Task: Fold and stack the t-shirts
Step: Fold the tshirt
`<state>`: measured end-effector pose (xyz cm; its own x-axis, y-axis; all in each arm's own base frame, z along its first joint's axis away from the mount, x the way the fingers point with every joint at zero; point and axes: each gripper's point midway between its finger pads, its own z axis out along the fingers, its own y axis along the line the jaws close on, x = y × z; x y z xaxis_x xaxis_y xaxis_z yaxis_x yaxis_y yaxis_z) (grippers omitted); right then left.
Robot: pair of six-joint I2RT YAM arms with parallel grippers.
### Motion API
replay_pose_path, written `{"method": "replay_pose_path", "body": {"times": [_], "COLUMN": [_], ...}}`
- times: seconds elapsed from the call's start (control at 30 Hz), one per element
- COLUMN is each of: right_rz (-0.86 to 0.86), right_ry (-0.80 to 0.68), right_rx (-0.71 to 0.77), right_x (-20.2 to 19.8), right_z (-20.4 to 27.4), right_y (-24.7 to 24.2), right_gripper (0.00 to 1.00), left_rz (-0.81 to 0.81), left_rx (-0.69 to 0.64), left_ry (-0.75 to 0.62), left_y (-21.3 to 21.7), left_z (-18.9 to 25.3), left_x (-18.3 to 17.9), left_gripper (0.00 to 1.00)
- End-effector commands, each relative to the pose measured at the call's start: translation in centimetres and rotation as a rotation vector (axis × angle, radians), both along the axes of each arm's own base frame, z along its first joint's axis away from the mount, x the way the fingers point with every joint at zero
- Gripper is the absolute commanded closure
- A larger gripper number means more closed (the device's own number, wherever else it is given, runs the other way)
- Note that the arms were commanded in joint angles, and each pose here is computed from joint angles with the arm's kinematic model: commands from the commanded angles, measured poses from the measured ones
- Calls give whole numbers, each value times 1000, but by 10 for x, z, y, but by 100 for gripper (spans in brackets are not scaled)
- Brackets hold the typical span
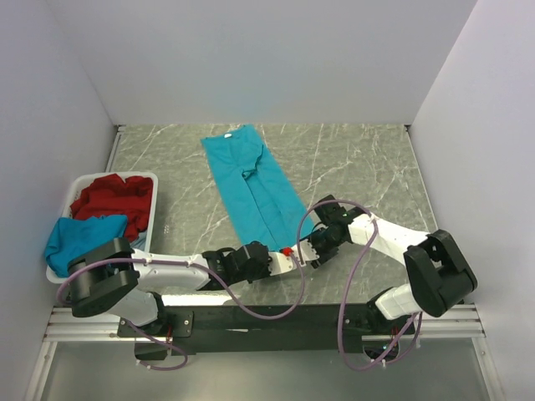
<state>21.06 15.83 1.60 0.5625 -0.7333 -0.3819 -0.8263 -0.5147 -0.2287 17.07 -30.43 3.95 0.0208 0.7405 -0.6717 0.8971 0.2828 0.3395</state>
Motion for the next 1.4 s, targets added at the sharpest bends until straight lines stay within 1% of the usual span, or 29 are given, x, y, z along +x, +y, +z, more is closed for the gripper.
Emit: {"method": "replay_pose_path", "body": {"times": [0.0, 0.07, 0.1, 0.13, 0.17, 0.2, 0.23, 0.3, 0.4, 0.53, 0.63, 0.67, 0.7, 0.77, 0.8, 0.83, 0.87, 0.9, 0.93, 0.97, 1.0, 1.07, 1.1, 1.13, 1.17, 1.23, 1.27, 1.33, 1.37], "right_rz": [-26, -26, -32, -37, -36, -37, -36, -42, -56, -94, -130, -179, -193, -243, -298, -324, -361, -387, -411, -444, -454, -497, -499, -510, -525, -546, -569, -581, -594], "right_ry": [-61, -69, -77, -81, -87, -89, -93, -97, -90, -80, -95, -85, -128, -136, -184, -194, -165, -209, -211, -176, -204, -175, -204, -206, -182, -218, -204, -242, -229], "right_rx": [-61, -67, -66, -64, -59, -58, -52, -27, 47, 154, 184, 181, 208, 197, 221, 227, 213, 244, 256, 251, 291, 295, 327, 327, 313, 334, 324, 356, 338], "right_x": [14, 15, 16, 17, 17, 17, 17, 16, 18, 28, 45, 52, 69, 89, 112, 123, 132, 154, 165, 174, 192, 211, 226, 234, 240, 261, 268, 285, 290], "right_z": [-6, -6, -6, -5, -5, -5, -5, -1, 16, 48, 66, 66, 80, 78, 94, 98, 88, 108, 112, 102, 122, 111, 127, 126, 111, 120, 107, 116, 103], "right_y": [-6, -6, -7, -7, -6, -7, -6, -4, 5, 21, 31, 32, 40, 45, 51, 54, 59, 67, 72, 78, 89, 100, 109, 111, 117, 124, 126, 134, 134], "right_gripper": [50, 55, 63, 69, 83, 83, 93, 100, 100, 100, 100, 100, 100, 100, 100, 100, 100, 100, 100, 100, 100, 100, 100, 100, 100, 100, 100, 100, 100], "left_rz": [-20, -26, -30, -36, -37, -41, -44, -45, -45, -34, -3, 27, 45, 114, 144, 164, 223, 244, 279, 297, 315, 352, 368, 373, 393, 429, 433, 455, 476], "left_rx": [-59, -60, -58, -55, -53, -53, -50, -57, -63, -126, -167, -184, -196, -220, -251, -264, -275, -294, -303, -307, -295, -310, -306, -301, -293, -287, -284, -289, -292], "left_ry": [-10, -16, -18, -22, -22, -22, -24, -29, -59, -81, -106, -118, -122, -140, -157, -165, -183, -197, -198, -197, -184, -190, -186, -176, -159, -146, -134, -131, -129], "left_y": [-8, -7, -7, -6, -6, -5, -4, -3, 1, 4, 7, 10, 12, 23, 25, 27, 40, 43, 52, 56, 60, 69, 72, 71, 79, 87, 90, 96, 104], "left_z": [12, 13, 13, 12, 12, 12, 11, 13, 18, 37, 49, 55, 58, 65, 74, 79, 84, 89, 92, 94, 87, 94, 92, 90, 86, 83, 80, 79, 79], "left_x": [-2, -2, -3, -3, -3, -4, -4, -5, -2, 6, 20, 31, 37, 60, 71, 80, 99, 108, 125, 134, 143, 166, 173, 184, 193, 212, 216, 227, 233], "left_gripper": [99, 99, 99, 99, 99, 99, 99, 99, 99, 99, 99, 99, 99, 99, 99, 99, 99, 99, 99, 99, 99, 99, 99, 99, 99, 100, 99, 99, 99]}}
